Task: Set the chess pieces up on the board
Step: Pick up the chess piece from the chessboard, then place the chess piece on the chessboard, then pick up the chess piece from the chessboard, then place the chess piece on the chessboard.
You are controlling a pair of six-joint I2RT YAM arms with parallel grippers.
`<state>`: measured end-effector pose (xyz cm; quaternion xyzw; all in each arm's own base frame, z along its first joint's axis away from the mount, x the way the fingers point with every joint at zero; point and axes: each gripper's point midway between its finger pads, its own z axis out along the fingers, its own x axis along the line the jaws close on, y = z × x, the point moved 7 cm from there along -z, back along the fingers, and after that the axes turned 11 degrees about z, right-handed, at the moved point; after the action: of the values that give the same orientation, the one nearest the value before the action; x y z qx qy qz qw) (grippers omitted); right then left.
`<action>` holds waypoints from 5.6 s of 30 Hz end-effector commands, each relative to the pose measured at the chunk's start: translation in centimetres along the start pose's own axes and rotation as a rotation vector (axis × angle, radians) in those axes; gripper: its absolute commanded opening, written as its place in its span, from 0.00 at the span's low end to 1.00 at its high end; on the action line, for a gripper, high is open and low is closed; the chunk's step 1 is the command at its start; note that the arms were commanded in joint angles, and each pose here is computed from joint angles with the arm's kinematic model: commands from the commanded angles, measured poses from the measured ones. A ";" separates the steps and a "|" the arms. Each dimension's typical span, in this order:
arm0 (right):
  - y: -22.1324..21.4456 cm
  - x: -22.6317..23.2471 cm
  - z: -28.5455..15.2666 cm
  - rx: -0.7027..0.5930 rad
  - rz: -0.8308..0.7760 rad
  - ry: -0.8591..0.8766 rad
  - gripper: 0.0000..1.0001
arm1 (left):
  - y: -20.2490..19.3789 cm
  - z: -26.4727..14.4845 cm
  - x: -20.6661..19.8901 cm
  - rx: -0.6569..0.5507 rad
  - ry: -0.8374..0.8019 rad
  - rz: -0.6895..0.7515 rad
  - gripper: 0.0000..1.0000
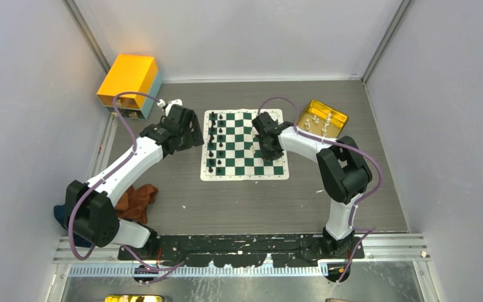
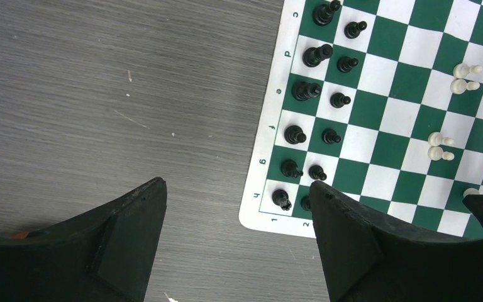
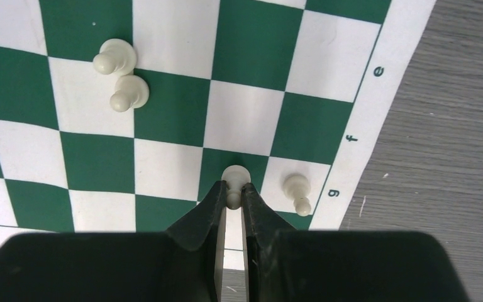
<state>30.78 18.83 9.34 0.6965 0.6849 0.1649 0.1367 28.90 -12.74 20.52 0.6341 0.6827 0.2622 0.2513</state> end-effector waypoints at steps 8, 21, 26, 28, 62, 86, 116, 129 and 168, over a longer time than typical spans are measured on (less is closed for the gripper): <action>0.7 1.2 -1.7 -0.024 0.030 0.064 0.01 | 1.1 -1.2 0.3 -0.057 -0.012 -0.023 0.84; -0.2 1.1 -0.8 0.007 0.028 0.054 0.05 | 0.9 -1.1 0.3 -0.048 -0.009 -0.019 0.84; -0.5 1.0 -0.5 0.018 0.027 0.051 0.07 | 0.7 -1.0 0.4 -0.043 -0.008 -0.017 0.84; -0.6 1.0 -0.4 0.023 0.024 0.048 0.08 | 0.6 -1.0 0.4 -0.040 -0.008 -0.016 0.84; 1.1 0.6 -4.0 -0.066 0.015 0.059 0.37 | 0.8 -1.5 0.5 -0.061 -0.009 -0.035 0.84; 1.6 -2.6 -4.5 -0.136 0.084 -0.037 0.37 | 0.8 -1.4 0.3 -0.053 -0.020 -0.027 0.83; 0.7 -3.5 -0.1 -0.032 0.119 -0.020 0.32 | 0.7 -0.3 -0.1 -0.027 -0.009 -0.008 0.83; 0.8 -3.8 -0.1 -0.029 0.116 -0.015 0.09 | 0.8 0.1 -0.3 -0.020 -0.004 -0.012 0.83; -2.4 -0.2 -3.4 0.007 0.030 0.095 0.03 | 0.7 0.9 -0.9 -0.002 -0.006 -0.022 0.82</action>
<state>26.31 17.49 10.43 0.7029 0.6823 0.1729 0.1024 29.19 -12.98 18.82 0.6418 0.6879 0.2517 0.2269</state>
